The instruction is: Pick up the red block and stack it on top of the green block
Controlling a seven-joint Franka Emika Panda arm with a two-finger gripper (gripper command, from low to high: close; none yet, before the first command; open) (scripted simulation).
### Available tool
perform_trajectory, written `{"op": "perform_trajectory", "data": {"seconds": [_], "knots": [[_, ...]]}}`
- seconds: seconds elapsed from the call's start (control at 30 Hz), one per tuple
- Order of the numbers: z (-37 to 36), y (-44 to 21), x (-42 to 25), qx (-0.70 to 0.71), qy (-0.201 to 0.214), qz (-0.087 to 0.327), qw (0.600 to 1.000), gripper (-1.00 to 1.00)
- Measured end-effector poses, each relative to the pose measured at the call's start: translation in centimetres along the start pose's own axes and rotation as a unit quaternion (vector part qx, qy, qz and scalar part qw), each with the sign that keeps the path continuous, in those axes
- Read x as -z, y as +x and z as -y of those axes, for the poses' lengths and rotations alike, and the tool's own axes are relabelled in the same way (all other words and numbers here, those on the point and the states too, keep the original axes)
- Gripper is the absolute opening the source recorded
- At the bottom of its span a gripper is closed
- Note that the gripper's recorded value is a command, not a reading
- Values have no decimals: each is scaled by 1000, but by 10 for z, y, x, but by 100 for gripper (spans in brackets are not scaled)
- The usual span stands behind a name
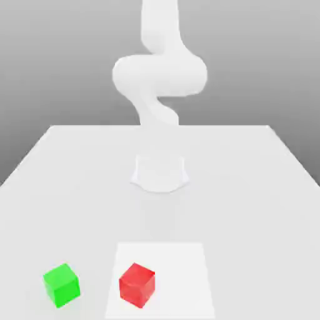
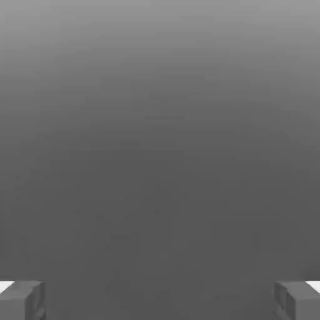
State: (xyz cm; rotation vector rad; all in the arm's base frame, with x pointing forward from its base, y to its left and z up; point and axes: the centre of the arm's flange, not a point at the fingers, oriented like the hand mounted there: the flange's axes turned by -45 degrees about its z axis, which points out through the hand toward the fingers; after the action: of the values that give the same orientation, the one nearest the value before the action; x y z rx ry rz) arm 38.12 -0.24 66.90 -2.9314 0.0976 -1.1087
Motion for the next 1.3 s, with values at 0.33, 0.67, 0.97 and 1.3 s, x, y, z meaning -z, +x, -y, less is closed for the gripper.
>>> {"op": "perform_trajectory", "data": {"seconds": [0.33, 0.67, 0.97, 1.3], "knots": [[-20, -60, -204, -94, -41, 151, 983, 0], [-46, -194, -353, -188, -83, 293, 934, 0], [-51, -292, -435, -218, -97, 340, 910, -100], [-50, -272, -414, -218, -96, 340, 910, -100]]}}
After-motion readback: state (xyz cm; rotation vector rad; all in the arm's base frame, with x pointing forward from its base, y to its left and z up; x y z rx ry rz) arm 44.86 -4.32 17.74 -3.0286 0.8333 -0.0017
